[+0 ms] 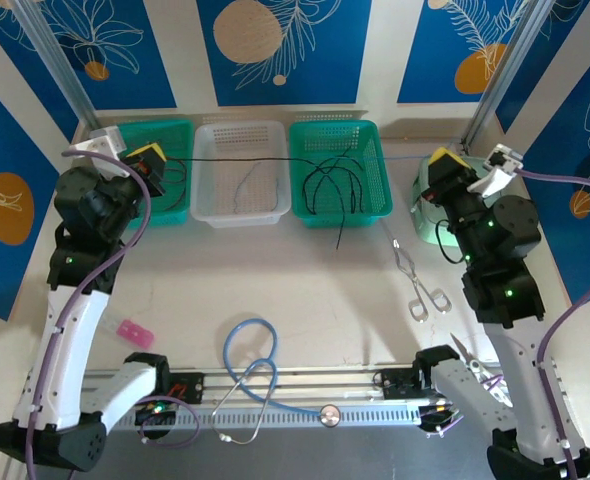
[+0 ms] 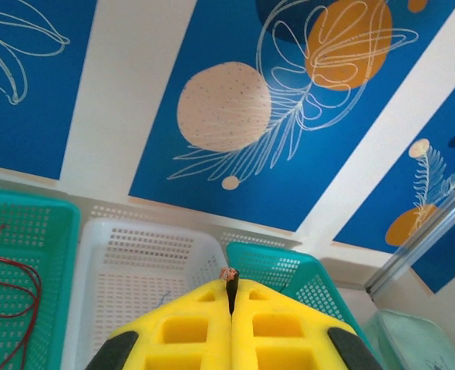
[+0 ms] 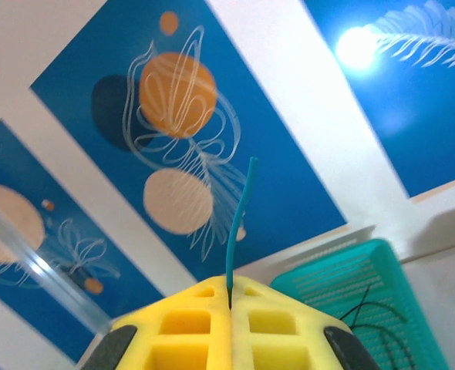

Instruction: Untangle the cables

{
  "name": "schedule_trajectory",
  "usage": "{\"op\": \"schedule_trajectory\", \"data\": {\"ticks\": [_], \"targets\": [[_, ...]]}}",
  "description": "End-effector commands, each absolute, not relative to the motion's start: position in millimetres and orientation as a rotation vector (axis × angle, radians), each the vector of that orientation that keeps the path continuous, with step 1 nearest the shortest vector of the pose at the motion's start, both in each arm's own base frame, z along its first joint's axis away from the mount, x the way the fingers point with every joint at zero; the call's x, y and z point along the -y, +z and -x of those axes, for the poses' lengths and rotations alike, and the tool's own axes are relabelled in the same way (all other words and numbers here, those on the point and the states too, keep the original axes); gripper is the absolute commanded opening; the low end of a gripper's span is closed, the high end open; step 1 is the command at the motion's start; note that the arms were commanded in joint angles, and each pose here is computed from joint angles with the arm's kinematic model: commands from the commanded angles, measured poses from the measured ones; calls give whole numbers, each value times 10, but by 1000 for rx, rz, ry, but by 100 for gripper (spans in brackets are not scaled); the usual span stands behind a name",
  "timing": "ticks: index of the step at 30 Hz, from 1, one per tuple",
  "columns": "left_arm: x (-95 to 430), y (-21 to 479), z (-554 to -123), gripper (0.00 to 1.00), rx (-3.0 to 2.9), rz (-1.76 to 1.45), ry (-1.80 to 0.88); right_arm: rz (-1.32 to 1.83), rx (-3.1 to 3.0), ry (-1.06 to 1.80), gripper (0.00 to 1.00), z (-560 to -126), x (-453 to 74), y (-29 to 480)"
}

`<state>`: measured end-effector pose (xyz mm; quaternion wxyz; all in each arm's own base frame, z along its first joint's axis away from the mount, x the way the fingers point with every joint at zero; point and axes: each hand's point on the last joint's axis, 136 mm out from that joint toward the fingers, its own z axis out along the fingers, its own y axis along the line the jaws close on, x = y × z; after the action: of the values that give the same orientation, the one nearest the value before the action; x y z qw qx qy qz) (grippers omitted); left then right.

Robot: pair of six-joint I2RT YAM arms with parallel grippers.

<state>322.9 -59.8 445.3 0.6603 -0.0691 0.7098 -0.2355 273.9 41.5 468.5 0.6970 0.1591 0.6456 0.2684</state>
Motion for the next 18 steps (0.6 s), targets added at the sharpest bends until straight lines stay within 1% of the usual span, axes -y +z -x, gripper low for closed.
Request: {"op": "schedule_trajectory", "data": {"ticks": [1,4,6,12,18], "targets": [[413,4657,-3120,0,-1548,183,-460,-426,-1373,490,0,-2645,-138,4837],[334,4639,-3116,0,-1550,204,-437,-451,-1356,436,0,-2604,-17,4881],[300,4636,-3115,0,-1553,206,-431,-520,-1342,373,0,-2556,151,4871],[180,4490,-3207,0,-1594,233,-402,-813,-1334,195,0,-2392,669,4591],[-175,4213,-3352,0,-1608,381,-412,-901,-1301,106,0,-2252,894,4550]]}}
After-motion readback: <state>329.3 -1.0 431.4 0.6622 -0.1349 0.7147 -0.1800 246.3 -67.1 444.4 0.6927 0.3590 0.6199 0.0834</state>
